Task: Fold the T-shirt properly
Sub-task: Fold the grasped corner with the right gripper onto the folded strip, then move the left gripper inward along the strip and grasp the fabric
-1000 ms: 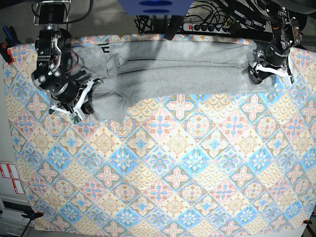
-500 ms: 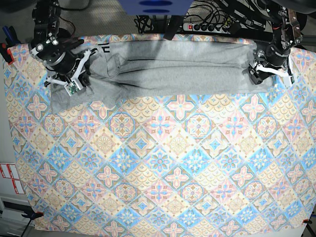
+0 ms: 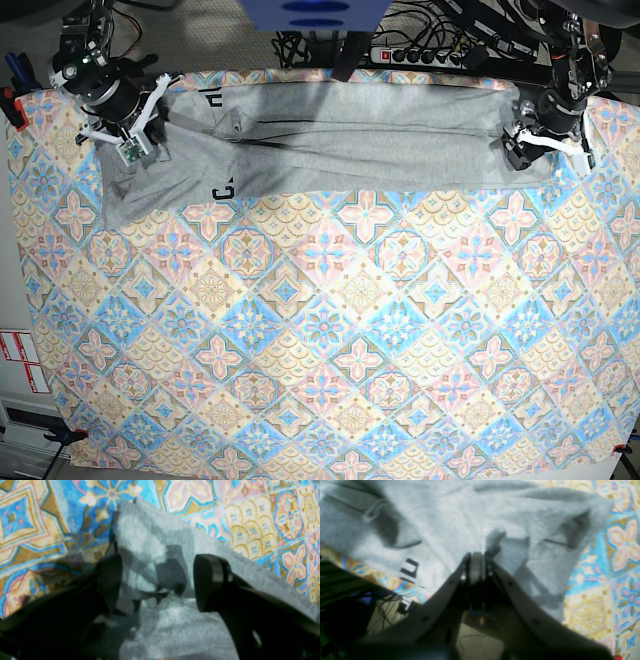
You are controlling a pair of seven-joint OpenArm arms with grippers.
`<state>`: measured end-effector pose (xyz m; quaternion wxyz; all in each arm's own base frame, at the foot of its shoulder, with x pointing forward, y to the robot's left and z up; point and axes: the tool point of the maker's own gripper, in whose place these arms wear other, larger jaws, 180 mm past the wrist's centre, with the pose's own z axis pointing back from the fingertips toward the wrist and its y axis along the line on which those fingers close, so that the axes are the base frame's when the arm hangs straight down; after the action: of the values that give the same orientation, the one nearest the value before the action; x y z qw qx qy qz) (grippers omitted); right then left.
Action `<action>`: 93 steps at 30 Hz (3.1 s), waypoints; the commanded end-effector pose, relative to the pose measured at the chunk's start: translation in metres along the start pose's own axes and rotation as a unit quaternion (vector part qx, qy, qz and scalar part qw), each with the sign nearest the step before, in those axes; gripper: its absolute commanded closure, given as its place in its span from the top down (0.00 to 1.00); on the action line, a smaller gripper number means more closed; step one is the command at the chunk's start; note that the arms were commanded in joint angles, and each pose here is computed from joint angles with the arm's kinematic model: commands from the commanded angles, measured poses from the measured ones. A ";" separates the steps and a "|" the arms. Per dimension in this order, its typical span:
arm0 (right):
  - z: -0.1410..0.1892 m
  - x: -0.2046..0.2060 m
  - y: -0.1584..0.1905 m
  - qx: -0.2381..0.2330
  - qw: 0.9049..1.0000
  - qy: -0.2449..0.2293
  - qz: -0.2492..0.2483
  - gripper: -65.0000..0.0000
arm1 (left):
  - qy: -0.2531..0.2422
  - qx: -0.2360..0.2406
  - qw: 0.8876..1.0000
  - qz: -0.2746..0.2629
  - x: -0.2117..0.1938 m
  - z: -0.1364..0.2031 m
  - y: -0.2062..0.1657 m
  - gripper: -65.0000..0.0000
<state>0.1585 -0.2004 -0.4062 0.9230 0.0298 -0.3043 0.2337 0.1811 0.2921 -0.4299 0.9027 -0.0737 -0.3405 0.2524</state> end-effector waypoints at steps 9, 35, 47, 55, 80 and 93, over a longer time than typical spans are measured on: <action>0.003 -0.004 -0.006 -0.006 1.000 0.018 0.003 0.26 | -0.020 -0.005 1.000 -0.007 0.015 0.002 -0.001 0.67; -0.076 0.056 0.045 0.098 0.995 -0.021 0.031 0.29 | -0.054 0.036 0.998 0.003 0.041 0.017 0.033 0.67; -0.092 0.039 0.055 0.117 0.993 -0.007 0.001 0.29 | 0.017 0.065 0.998 0.018 0.022 -0.011 0.049 0.67; -0.092 0.040 0.054 0.115 0.993 -0.007 0.000 0.29 | 0.050 0.057 0.997 -0.004 0.000 -0.020 0.037 0.67; -0.084 0.060 0.051 0.107 0.994 -0.033 0.014 0.29 | 0.028 0.024 0.999 -0.014 0.016 -0.022 0.032 0.00; -0.084 0.061 0.050 0.106 0.994 -0.036 0.013 0.29 | -0.011 -0.017 0.999 -0.030 0.026 0.003 -0.005 0.00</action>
<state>0.2153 -0.1151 -0.4542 0.9076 0.1297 -0.2896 0.2751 0.1936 0.3014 -0.4196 0.9075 -0.0747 -0.3436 0.2299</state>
